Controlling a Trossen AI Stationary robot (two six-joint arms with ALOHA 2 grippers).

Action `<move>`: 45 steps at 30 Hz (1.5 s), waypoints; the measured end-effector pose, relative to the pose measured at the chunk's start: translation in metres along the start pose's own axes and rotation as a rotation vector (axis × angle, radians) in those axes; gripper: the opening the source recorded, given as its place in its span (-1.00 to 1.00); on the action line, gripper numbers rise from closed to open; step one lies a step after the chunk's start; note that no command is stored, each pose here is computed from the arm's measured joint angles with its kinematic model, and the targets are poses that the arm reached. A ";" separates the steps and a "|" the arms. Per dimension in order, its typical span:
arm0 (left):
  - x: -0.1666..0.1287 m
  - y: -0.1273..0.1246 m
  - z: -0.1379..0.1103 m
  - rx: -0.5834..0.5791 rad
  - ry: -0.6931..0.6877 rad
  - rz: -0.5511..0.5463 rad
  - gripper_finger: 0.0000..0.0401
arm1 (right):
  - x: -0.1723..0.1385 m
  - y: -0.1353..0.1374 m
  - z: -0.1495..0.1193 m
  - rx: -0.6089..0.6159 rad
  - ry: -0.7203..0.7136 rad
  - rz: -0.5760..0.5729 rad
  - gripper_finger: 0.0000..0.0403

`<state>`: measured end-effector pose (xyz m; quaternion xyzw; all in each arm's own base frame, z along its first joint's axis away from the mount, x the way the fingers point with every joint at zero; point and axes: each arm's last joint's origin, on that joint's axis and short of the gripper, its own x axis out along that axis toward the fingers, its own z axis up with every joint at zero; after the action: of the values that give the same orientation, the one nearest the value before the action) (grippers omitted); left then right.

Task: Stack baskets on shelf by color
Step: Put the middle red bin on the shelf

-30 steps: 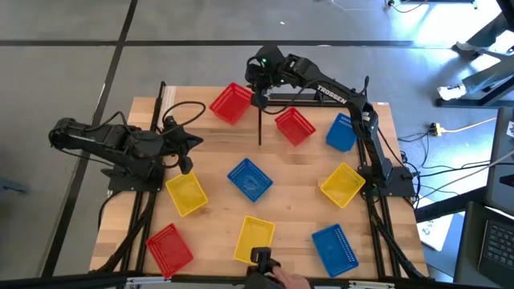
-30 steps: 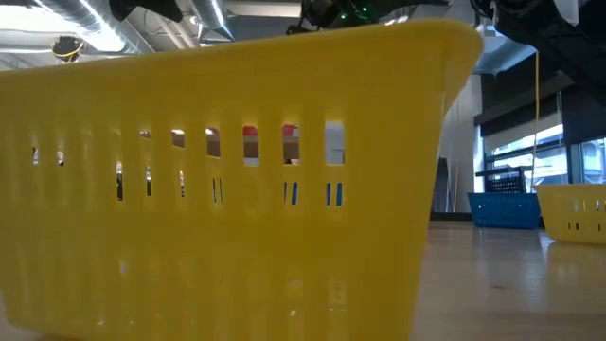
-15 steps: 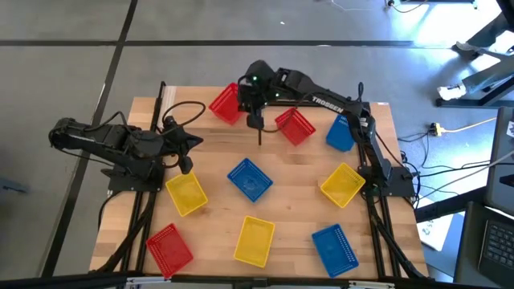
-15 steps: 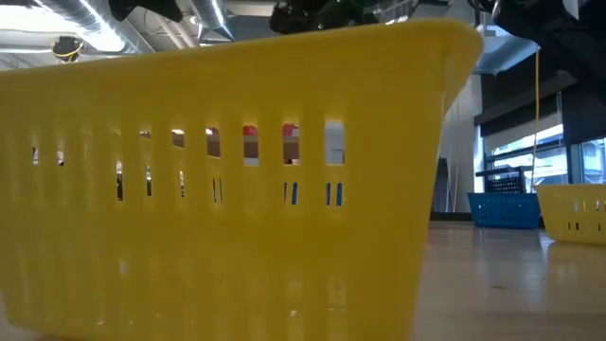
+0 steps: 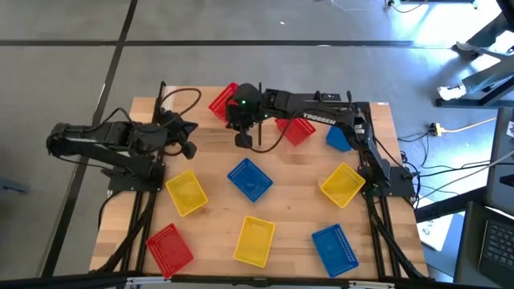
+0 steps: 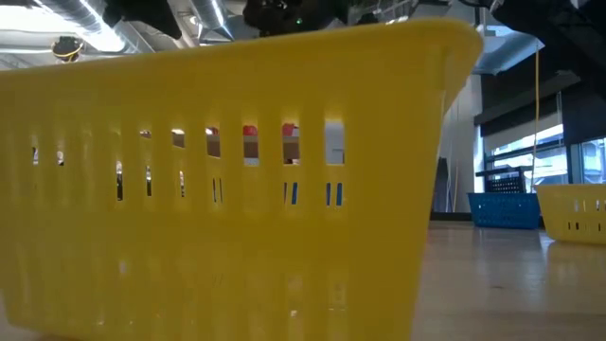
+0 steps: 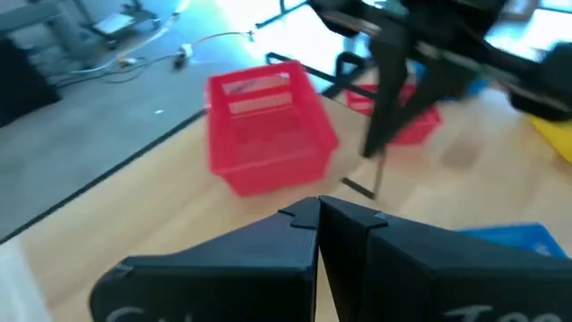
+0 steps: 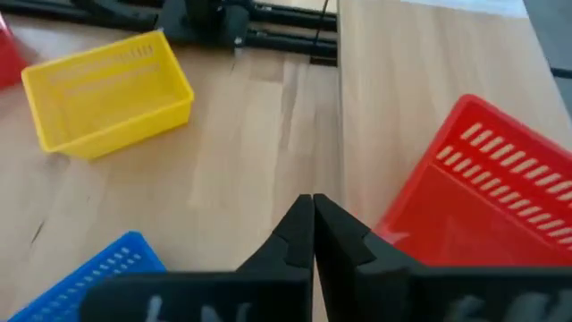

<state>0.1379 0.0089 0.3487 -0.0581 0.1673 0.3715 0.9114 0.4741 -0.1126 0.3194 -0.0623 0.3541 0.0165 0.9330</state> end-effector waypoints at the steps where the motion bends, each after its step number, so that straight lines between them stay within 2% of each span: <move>1: 0.002 0.002 0.001 -0.008 -0.001 0.023 -1.00 | 0.003 0.001 -0.002 0.001 0.000 -0.010 -0.99; 9: 0.015 0.024 0.006 -0.094 -0.018 0.237 -1.00 | 0.009 -0.003 -0.006 0.022 0.027 -0.128 -1.00; 14: 0.022 0.035 0.007 -0.134 0.009 0.263 -1.00 | -0.011 -0.010 0.011 0.025 -0.031 -0.169 -1.00; 18: 0.026 0.044 0.008 -0.164 0.024 0.285 -1.00 | -0.016 -0.021 0.010 0.041 -0.037 -0.189 -1.00; 23: 0.031 0.050 0.009 -0.197 0.046 0.265 -1.00 | -0.013 -0.044 -0.003 0.074 0.003 -0.217 -1.00; 28: 0.051 0.052 0.008 -0.167 0.100 0.312 -1.00 | -0.015 -0.057 -0.009 0.095 0.015 -0.237 -1.00; 33: 0.080 0.057 0.008 -0.179 0.156 0.294 -1.00 | -0.037 -0.057 -0.003 0.096 0.036 -0.233 -1.00; 40: 0.119 0.073 0.009 -0.256 0.176 0.220 -1.00 | -0.072 -0.048 0.001 0.083 0.081 -0.176 -1.00; 45: 0.141 0.085 0.005 -0.249 0.212 0.186 -1.00 | -0.086 -0.044 0.001 0.081 0.107 -0.156 -1.00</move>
<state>0.1745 0.1637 0.3059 -0.1938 0.2197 0.4637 0.8362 0.4133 -0.1545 0.3815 -0.0529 0.3981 -0.0738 0.9128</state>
